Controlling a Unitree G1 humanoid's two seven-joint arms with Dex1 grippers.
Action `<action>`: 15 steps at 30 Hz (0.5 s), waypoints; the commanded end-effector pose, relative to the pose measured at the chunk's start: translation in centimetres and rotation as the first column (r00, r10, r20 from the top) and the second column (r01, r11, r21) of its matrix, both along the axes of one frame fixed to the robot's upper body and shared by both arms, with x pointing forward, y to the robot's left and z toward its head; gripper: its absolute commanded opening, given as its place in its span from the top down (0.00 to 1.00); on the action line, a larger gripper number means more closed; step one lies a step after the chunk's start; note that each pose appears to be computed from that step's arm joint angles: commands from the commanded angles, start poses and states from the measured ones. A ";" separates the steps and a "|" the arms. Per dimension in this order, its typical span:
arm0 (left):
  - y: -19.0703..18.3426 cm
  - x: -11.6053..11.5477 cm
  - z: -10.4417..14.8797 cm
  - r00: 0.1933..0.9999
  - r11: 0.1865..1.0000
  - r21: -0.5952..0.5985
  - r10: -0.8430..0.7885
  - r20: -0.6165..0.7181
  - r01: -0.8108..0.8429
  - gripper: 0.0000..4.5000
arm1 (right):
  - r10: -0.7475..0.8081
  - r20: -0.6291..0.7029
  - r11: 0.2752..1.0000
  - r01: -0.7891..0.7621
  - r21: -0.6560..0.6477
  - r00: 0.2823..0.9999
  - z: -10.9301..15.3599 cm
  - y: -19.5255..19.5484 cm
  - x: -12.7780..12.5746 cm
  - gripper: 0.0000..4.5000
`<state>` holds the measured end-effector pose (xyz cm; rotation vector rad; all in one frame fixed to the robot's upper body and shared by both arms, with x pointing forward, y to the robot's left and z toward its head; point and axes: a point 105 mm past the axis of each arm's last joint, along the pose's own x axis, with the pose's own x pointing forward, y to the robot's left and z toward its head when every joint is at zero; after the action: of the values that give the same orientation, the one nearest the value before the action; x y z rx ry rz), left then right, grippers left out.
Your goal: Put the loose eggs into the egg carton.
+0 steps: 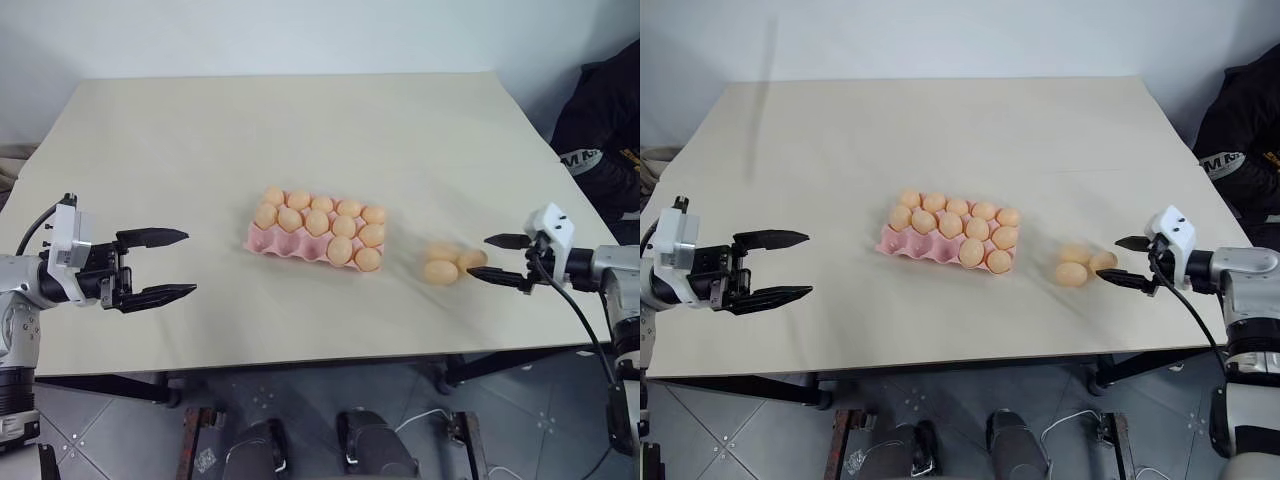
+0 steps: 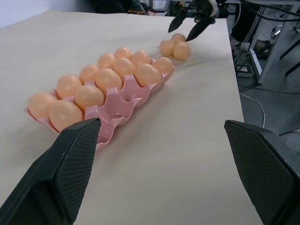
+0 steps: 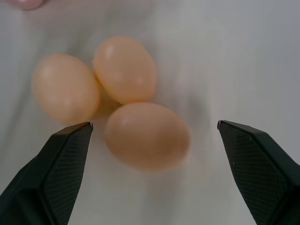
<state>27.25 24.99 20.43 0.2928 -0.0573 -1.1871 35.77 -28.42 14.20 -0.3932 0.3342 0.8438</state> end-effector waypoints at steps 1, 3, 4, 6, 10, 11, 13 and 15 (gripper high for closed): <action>0.0 -0.5 1.4 0.999 1.000 0.005 0.003 0.054 -0.004 0.00 | 0.030 0.003 0.998 -0.029 -0.057 1.000 -0.1 0.4 0.5 0.01; 0.0 -0.6 1.4 0.998 1.000 0.006 0.009 0.056 -0.009 0.00 | 0.026 0.004 0.997 -0.026 -0.077 1.000 -0.3 0.5 0.9 0.01; 0.0 -0.6 1.4 0.998 1.000 0.006 0.012 0.056 -0.013 0.00 | 0.027 -0.004 0.996 -0.027 -0.088 1.000 -0.4 0.5 0.9 0.01; 0.0 -0.6 1.5 0.998 1.000 0.006 0.018 0.058 -0.018 0.00 | 0.031 -0.010 0.995 -0.032 -0.099 0.999 -0.5 0.5 0.9 0.01; 0.1 -0.6 1.5 0.998 1.000 0.005 0.025 0.061 -0.025 0.00 | 0.018 0.019 0.994 -0.015 -0.107 1.000 -0.3 0.4 1.3 0.10; 0.1 -0.6 1.6 0.998 1.000 0.004 0.026 0.062 -0.026 0.00 | 0.024 0.025 0.995 -0.021 -0.102 0.999 -0.1 0.5 1.3 0.15; 0.1 -0.5 1.6 0.997 1.000 0.003 0.027 0.065 -0.028 0.00 | 0.028 0.038 0.996 -0.025 -0.090 0.999 0.3 0.7 1.5 0.30; 0.1 -0.5 1.6 0.997 1.000 0.003 0.028 0.067 -0.028 0.00 | 0.031 0.048 0.996 -0.027 -0.081 0.998 0.7 0.8 1.5 0.47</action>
<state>27.11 25.01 20.75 0.2951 -0.0663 -1.1548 36.84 -27.75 13.01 -0.4888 0.3902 0.8588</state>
